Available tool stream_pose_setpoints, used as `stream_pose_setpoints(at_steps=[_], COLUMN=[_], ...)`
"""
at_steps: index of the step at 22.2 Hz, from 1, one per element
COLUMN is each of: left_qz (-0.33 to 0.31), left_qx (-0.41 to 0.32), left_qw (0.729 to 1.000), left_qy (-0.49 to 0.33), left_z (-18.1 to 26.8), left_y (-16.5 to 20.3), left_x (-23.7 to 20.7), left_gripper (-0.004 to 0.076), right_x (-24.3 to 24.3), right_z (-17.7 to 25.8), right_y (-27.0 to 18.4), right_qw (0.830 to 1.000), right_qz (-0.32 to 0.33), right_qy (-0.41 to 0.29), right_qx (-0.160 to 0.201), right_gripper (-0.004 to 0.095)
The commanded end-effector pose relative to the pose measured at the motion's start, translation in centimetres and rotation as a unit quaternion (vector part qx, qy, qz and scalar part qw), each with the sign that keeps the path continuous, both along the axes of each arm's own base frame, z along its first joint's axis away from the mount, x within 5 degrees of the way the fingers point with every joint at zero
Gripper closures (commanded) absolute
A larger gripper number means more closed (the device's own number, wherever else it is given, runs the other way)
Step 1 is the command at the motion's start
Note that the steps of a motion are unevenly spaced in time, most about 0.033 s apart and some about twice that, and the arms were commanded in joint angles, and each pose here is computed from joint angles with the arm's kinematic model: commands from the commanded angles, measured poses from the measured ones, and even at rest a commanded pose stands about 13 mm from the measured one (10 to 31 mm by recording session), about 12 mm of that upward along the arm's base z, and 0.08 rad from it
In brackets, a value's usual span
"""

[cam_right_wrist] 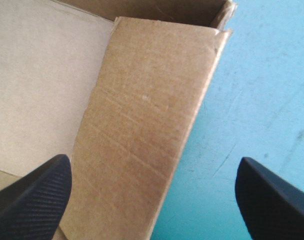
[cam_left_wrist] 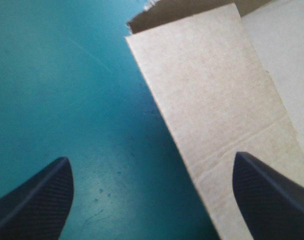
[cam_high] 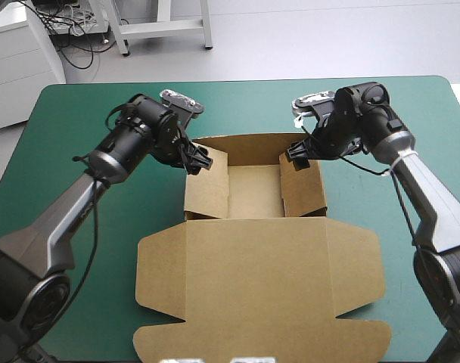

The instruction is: Fold the box

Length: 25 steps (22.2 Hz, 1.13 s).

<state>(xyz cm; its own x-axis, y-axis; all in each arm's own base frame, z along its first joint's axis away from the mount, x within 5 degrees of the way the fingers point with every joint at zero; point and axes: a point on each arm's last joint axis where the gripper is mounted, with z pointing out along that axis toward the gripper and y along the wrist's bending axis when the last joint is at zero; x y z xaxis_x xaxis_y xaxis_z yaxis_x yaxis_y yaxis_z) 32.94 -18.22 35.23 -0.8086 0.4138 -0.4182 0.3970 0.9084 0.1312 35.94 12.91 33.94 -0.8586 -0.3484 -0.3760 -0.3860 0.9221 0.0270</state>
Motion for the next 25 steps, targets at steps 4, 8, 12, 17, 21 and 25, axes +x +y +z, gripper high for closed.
stream_pose_setpoints(at_steps=[4, 8, 12, 17, 21, 25], left_qz=[-0.025, -0.034, -0.042, -0.034, -0.007, 0.016], left_qx=[-0.042, -0.077, -0.064, -0.032, -0.031, -0.042], left_qw=[0.988, 0.971, 0.976, 0.991, 0.995, 0.996], left_qy=[-0.144, -0.225, -0.202, -0.128, -0.092, -0.077], left_z=[11.8, 16.1, 13.3, 5.1, 0.4, -2.5], left_y=[5.6, 9.5, 11.5, 13.0, 14.1, 14.9], left_x=[-8.7, -15.1, -18.4, -20.9, -22.6, -24.1], left_gripper=[0.0265, 0.0626, 0.0756, 0.0756, 0.0756, 0.0756], right_x=[-4.5, -4.9, -4.9, -3.5, -1.9, -0.3], right_z=[7.3, 7.9, 7.8, 6.0, 3.8, 1.3], right_y=[-1.7, -1.8, -1.8, -1.2, -0.7, -0.2], right_qw=[0.995, 0.994, 0.994, 0.997, 0.999, 1.000], right_qz=[0.007, 0.006, 0.004, -0.003, -0.010, -0.014], right_qy=[-0.096, -0.101, -0.100, -0.072, -0.041, -0.013], right_qx=[0.025, 0.032, 0.032, 0.033, 0.026, 0.010], right_gripper=[0.0093, 0.0093, 0.0093, 0.0093, 0.0093, 0.0093])
